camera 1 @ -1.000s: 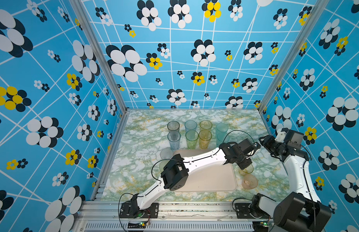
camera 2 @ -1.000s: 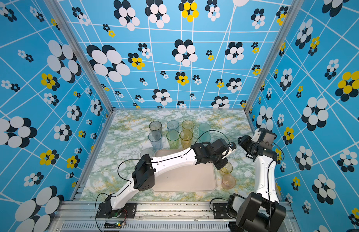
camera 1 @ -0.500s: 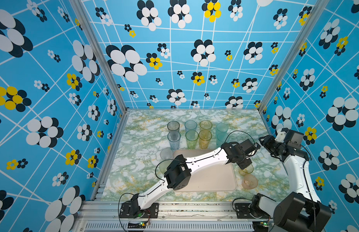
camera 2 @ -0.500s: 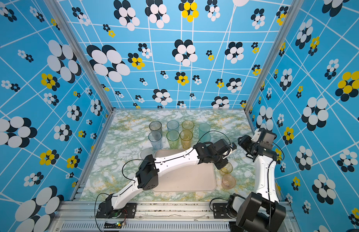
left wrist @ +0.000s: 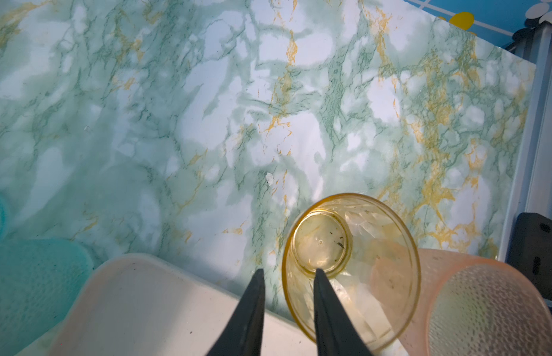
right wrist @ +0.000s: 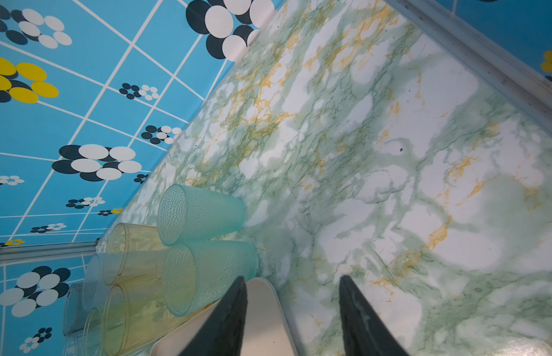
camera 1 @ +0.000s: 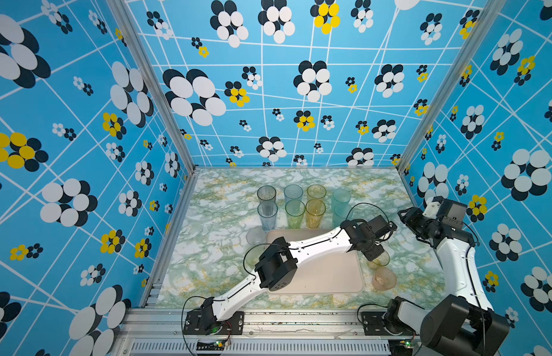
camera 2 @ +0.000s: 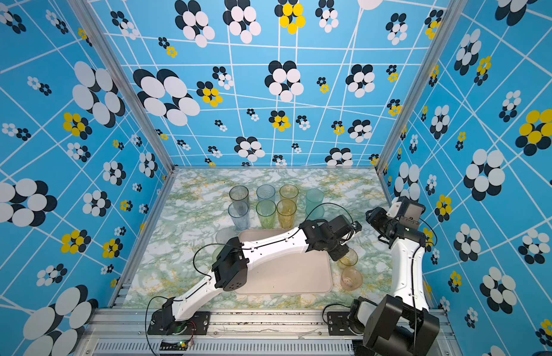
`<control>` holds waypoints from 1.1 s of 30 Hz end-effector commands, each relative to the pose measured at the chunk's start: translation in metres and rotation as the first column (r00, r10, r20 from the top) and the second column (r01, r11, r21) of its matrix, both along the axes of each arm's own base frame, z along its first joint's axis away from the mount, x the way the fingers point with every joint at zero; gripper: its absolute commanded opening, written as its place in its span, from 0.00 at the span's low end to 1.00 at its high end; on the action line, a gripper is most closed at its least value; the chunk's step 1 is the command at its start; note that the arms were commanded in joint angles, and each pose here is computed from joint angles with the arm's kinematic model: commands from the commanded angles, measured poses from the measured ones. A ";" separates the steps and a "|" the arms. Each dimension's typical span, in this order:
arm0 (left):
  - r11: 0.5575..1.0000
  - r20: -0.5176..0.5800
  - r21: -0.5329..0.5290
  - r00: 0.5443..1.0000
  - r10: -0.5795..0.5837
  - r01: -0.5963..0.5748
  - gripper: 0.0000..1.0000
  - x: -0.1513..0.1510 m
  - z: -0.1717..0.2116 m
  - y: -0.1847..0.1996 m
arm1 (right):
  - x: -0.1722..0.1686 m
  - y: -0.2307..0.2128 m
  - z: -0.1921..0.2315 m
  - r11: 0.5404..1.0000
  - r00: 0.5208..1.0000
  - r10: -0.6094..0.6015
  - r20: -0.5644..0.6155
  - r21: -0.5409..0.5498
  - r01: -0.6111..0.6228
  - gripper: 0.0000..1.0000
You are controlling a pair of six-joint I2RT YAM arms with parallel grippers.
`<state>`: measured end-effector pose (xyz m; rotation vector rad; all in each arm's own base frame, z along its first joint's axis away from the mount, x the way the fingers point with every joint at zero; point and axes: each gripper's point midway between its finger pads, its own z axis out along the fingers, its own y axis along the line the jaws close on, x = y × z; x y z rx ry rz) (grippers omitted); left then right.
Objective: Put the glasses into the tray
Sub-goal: 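Close the left gripper on the rim of the amber cup, then lift the amber cup with the left gripper and carry it over the tray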
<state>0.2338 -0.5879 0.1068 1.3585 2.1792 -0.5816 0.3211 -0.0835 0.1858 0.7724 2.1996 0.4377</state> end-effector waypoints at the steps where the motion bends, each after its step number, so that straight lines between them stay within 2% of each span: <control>1: 1.000 -0.011 0.017 1.000 -0.002 0.002 0.29 0.005 -0.012 0.000 | -0.001 0.002 -0.002 1.000 1.000 0.011 0.004 0.005 -0.011 0.51; 9: 1.000 -0.032 0.014 0.999 -0.011 0.011 0.26 0.004 -0.016 -0.001 | -0.001 0.002 -0.002 1.000 1.000 0.010 0.002 0.003 -0.010 0.50; 14: 1.000 -0.046 0.008 0.999 -0.023 0.024 0.18 0.001 -0.017 -0.003 | -0.001 0.002 -0.003 1.000 1.000 0.010 0.001 0.003 -0.010 0.50; 21: 0.999 -0.069 0.019 0.997 -0.038 0.039 0.12 -0.001 -0.023 -0.004 | -0.001 0.002 -0.003 1.000 1.000 0.013 0.003 0.002 -0.013 0.50; 25: 0.999 -0.066 0.022 0.997 -0.041 0.043 0.11 0.000 -0.023 -0.003 | -0.002 0.003 -0.002 1.000 1.000 0.013 0.005 0.001 -0.013 0.50; 27: 0.999 -0.061 0.025 0.997 -0.040 0.042 0.09 0.000 -0.022 -0.003 | -0.002 0.002 -0.002 1.000 1.000 0.011 0.006 -0.001 -0.011 0.50; 29: 0.999 -0.053 0.032 0.998 -0.038 0.040 0.02 0.002 -0.022 -0.001 | -0.002 0.002 -0.002 1.000 1.000 0.012 0.005 -0.001 -0.012 0.51; 33: 0.999 -0.016 0.040 0.999 -0.033 0.033 0.00 0.008 -0.013 0.003 | -0.002 0.002 -0.002 1.000 1.000 0.012 0.007 -0.002 -0.012 0.51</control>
